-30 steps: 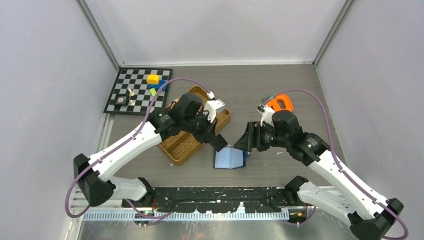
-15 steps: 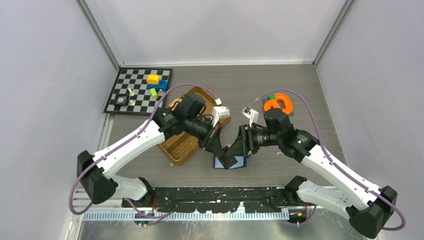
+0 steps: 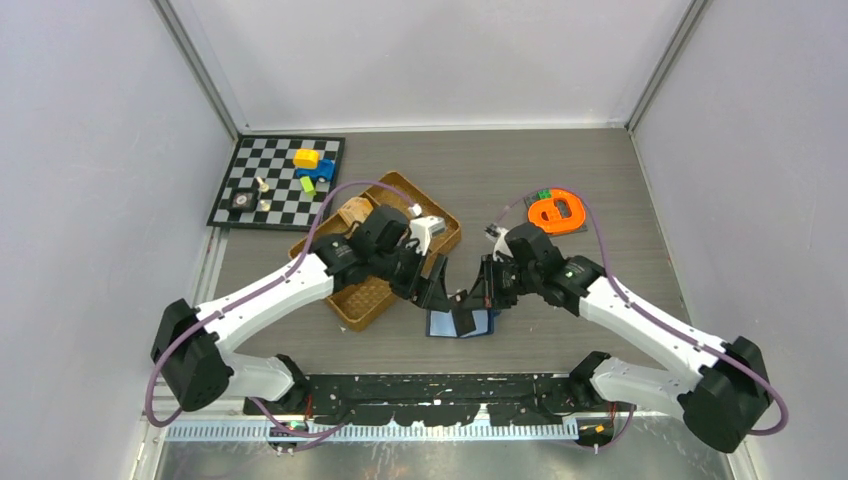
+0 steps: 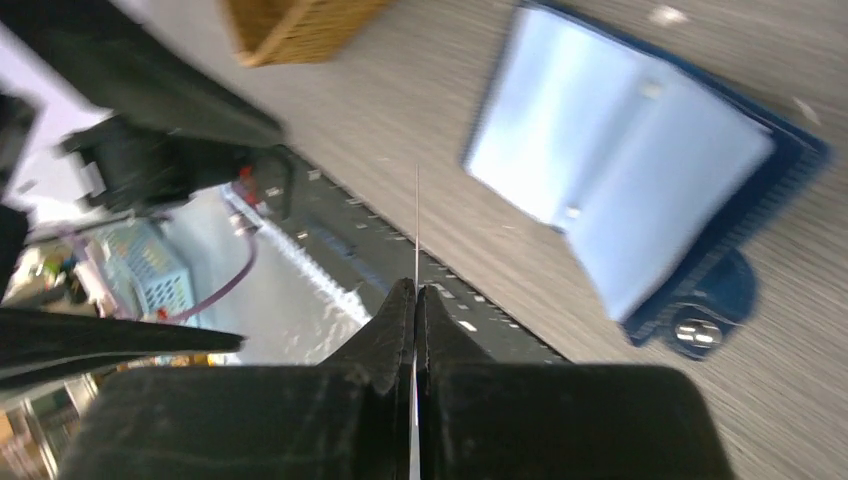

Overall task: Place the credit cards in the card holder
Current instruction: Insert the credit card into the card holder.

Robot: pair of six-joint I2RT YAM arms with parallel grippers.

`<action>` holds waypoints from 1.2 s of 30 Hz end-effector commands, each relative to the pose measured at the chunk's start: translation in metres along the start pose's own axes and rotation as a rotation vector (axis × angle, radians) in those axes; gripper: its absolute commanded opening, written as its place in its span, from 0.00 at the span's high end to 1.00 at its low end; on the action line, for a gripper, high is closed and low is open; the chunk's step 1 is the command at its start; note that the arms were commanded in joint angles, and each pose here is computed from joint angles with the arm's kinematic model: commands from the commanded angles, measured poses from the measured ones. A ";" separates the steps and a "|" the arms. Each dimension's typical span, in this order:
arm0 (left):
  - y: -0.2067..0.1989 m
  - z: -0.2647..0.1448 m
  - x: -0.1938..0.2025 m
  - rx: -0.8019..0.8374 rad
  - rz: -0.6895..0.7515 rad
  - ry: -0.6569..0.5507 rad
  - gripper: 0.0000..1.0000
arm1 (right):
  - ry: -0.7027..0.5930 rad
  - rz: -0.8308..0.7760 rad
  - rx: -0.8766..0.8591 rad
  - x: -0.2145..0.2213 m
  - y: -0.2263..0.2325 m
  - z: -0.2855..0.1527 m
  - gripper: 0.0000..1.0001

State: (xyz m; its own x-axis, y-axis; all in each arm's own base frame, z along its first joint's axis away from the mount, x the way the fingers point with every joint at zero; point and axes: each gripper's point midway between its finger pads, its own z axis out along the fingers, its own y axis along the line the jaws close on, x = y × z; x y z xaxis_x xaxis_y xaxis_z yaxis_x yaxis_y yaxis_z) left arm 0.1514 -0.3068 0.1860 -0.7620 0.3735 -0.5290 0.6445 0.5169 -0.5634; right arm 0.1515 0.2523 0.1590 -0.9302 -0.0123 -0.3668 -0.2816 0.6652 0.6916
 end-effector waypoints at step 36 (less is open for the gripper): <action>0.113 0.093 0.064 -0.473 -0.277 0.106 0.44 | -0.008 0.238 0.139 0.011 -0.099 0.052 0.99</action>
State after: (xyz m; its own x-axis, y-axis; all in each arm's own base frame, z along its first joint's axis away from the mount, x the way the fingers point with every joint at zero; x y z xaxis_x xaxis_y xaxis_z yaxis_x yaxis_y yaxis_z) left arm 0.1757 -0.2964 0.0291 -0.9313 0.2113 -0.2967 0.3141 0.8784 -0.3602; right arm 0.1731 0.2180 0.0501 -0.9700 0.1562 -0.1864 0.0037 0.7758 0.6310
